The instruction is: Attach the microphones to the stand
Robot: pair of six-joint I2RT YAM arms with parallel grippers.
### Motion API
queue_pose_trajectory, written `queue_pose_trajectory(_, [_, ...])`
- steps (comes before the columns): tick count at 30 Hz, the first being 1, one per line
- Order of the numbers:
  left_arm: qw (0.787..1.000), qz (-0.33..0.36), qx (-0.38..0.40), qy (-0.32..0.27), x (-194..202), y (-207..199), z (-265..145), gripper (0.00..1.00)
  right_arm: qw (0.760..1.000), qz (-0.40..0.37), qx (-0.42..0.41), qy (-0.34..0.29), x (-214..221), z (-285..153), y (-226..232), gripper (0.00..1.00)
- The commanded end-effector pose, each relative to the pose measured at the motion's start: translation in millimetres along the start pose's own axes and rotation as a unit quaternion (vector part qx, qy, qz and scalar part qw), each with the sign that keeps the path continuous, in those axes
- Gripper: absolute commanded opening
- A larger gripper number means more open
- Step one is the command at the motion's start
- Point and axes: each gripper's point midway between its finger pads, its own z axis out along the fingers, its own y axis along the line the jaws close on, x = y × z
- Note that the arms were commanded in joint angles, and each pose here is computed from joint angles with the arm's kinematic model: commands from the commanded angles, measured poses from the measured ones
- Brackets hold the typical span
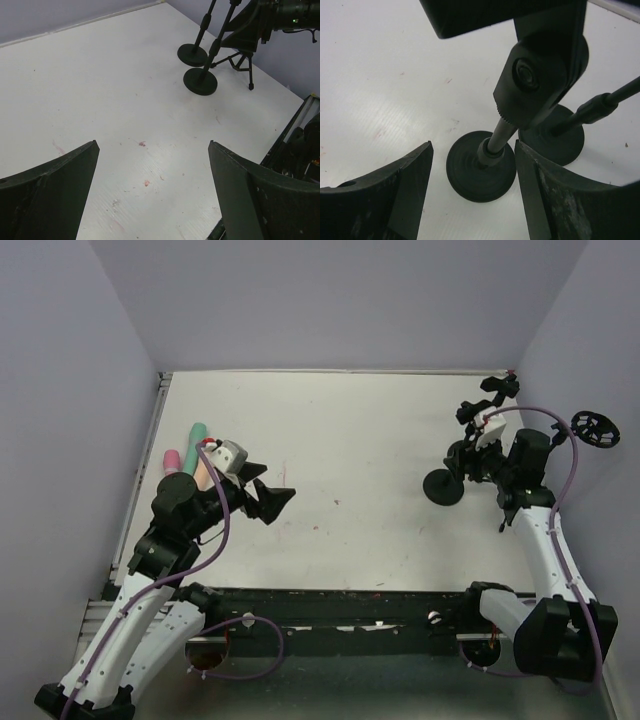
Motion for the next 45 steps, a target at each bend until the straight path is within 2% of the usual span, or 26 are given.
queue_pose_trajectory(1, [1.000,0.005,-0.009,0.007,6.5,4.8,1.6,0.99,0.996,-0.032,-0.004,-0.078,-27.4,11.1,-4.4,0.73])
queue_pose_trajectory(6, [1.000,0.001,-0.003,0.014,9.4,4.4,4.7,0.99,0.995,-0.040,-0.013,-0.086,-25.8,15.0,-2.6,0.66])
queue_pose_trajectory(10, [1.000,0.001,-0.001,0.015,10.2,4.0,5.1,0.99,0.994,-0.055,-0.047,-0.086,-27.7,15.4,8.0,0.47])
queue_pose_trajectory(15, [1.000,0.004,-0.003,0.009,9.0,4.5,4.2,0.99,0.986,-0.060,-0.116,-0.103,-40.6,13.2,31.5,0.14])
queue_pose_trajectory(19, [1.000,0.008,0.000,0.006,7.8,3.3,3.5,0.99,0.967,-0.054,-0.219,-0.121,-60.3,7.4,69.8,0.06])
queue_pose_trajectory(25, [1.000,0.025,0.001,-0.011,4.4,2.8,0.7,0.99,0.917,-0.055,-0.370,-0.137,-99.4,13.7,152.6,0.05])
queue_pose_trajectory(30, [0.999,0.036,-0.002,-0.026,4.7,4.7,-0.5,0.99,0.887,-0.093,-0.430,-0.137,-120.0,40.5,212.0,0.06])
queue_pose_trajectory(34, [0.999,0.042,-0.005,-0.029,7.1,7.1,0.6,0.99,0.877,-0.112,-0.448,-0.134,-119.7,59.9,250.3,0.07])
queue_pose_trajectory(39, [0.999,0.042,-0.004,-0.024,9.5,8.2,3.6,0.99,0.872,-0.121,-0.457,-0.127,-114.4,70.4,268.8,0.10])
queue_pose_trajectory(43, [0.999,0.039,-0.002,-0.021,11.0,8.0,4.7,0.99,0.867,-0.131,-0.463,-0.127,-102.7,66.1,270.6,0.17])
queue_pose_trajectory(45, [0.999,0.039,0.000,-0.021,11.1,7.5,4.7,0.99,0.864,-0.139,-0.468,-0.122,-94.2,63.0,270.8,0.25])
